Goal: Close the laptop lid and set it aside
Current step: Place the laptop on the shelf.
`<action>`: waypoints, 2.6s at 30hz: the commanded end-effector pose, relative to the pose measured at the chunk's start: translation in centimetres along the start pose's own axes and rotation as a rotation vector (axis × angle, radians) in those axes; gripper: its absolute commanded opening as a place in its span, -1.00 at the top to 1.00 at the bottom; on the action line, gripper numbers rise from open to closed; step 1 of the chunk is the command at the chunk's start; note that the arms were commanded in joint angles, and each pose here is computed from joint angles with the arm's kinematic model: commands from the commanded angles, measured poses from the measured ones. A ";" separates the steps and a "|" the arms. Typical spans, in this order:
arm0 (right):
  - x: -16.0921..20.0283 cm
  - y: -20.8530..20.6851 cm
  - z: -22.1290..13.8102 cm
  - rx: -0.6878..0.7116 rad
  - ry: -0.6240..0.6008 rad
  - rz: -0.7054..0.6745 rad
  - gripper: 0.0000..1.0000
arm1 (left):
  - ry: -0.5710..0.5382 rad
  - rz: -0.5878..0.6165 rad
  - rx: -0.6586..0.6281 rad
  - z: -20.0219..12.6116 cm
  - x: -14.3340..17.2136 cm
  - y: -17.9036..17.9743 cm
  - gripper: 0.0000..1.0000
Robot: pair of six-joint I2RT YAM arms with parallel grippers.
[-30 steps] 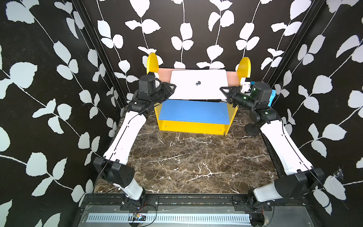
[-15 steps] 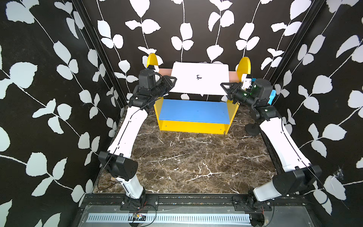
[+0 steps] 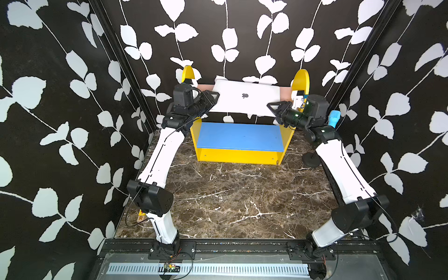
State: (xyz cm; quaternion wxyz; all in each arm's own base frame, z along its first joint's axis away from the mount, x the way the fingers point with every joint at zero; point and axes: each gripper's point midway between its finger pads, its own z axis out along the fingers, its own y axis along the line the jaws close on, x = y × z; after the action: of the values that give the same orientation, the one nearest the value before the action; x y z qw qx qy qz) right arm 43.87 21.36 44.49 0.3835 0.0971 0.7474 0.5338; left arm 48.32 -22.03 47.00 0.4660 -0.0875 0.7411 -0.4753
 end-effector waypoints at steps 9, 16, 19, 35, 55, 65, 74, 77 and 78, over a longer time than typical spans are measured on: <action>3.3 -0.4 1.9 -0.004 0.158 0.013 0.02 | 0.044 0.111 0.279 -2.6 1.1 -9.1 -0.46; 1.6 -0.2 1.0 0.015 0.115 0.016 -0.06 | 0.033 0.131 0.236 -3.3 1.2 -8.4 -0.76; 1.1 0.1 0.7 0.019 0.104 0.015 -0.09 | 0.026 0.137 0.208 -3.7 1.3 -7.9 -0.87; -1.9 1.6 -0.3 0.033 0.073 -0.008 -0.24 | 0.027 0.120 0.102 -4.5 1.5 -4.6 -0.97; -2.5 2.6 -0.2 0.022 0.076 -0.017 -0.30 | 0.048 0.064 -0.046 -4.8 1.2 1.4 -0.97; -1.9 2.1 -1.1 0.048 0.074 -0.045 -0.38 | 0.030 0.082 -0.040 -6.1 1.3 1.4 -0.97; -1.8 1.6 -2.8 0.059 0.065 -0.063 -0.41 | 0.052 0.128 -0.018 -7.7 2.1 0.5 -0.97; -1.4 1.7 -3.3 0.060 0.068 -0.079 -0.40 | 0.059 0.144 -0.011 -8.4 2.5 0.3 -0.97; -1.2 1.7 -3.5 0.061 0.072 -0.084 -0.40 | 0.062 0.150 -0.006 -8.7 2.6 0.1 -0.97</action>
State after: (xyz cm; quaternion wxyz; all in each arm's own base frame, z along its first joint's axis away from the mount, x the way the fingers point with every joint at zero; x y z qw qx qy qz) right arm 43.00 19.47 44.17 0.3263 0.0887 0.7998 0.4959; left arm 42.58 -18.56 44.23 0.4573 -0.0473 0.7734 -0.4364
